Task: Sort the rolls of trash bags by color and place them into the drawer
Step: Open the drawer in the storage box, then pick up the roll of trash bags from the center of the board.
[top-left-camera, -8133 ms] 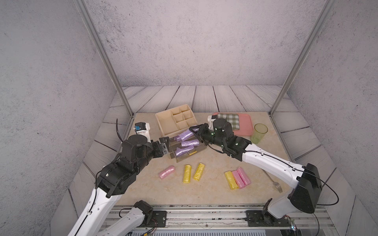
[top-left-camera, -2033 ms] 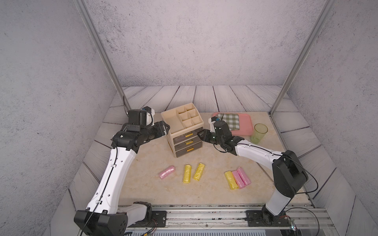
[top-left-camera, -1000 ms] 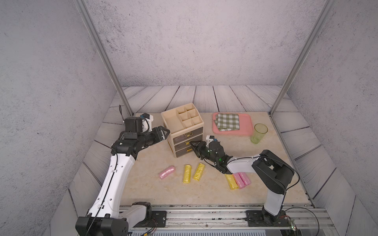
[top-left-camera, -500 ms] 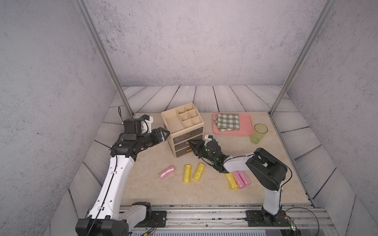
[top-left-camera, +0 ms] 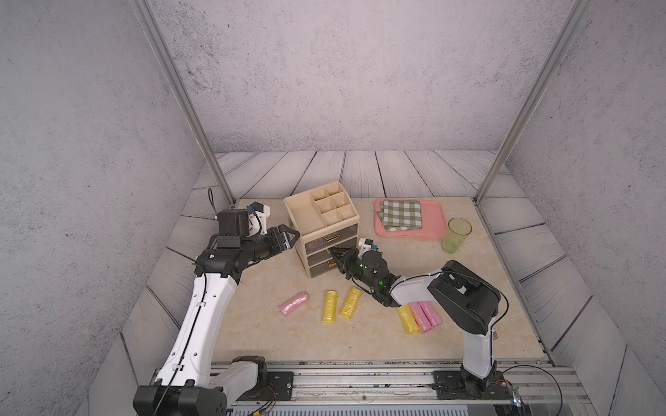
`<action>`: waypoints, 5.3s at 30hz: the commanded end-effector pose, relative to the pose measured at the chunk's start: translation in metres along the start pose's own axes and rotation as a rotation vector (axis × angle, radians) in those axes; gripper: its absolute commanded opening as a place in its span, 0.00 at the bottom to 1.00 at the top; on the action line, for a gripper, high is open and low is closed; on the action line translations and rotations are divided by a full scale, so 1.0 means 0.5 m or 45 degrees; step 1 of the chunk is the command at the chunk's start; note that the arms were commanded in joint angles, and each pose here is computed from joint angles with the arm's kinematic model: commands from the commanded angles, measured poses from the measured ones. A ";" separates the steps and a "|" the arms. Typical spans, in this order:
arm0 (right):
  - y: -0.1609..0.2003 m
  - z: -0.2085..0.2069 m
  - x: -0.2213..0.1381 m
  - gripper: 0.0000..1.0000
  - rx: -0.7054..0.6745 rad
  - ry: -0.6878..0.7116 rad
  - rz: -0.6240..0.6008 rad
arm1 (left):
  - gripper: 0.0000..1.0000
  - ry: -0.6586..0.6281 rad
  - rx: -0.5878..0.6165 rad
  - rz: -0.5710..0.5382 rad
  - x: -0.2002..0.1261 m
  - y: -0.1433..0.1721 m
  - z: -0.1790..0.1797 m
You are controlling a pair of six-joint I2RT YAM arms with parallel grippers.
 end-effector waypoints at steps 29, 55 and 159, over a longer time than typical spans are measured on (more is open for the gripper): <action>0.038 -0.035 -0.030 0.10 0.039 -0.006 0.033 | 0.65 -0.089 0.008 -0.050 0.089 -0.063 0.034; 0.083 -0.038 -0.125 0.10 0.046 -0.006 0.120 | 0.38 -0.127 0.022 -0.027 0.128 -0.073 0.041; -0.095 -0.277 -0.512 0.45 -1.132 1.801 0.492 | 0.66 -0.108 -0.011 -0.010 -0.035 0.077 0.020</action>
Point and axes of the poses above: each gripper's point midway between its finger pads, its own x axis out along the fingers, its own z axis along the line the jaws close on, y = z × x, the point moved 3 cm from there along -x, back along the fingers, and after that the axes turned 5 degrees about x, right-handed, at the moved point
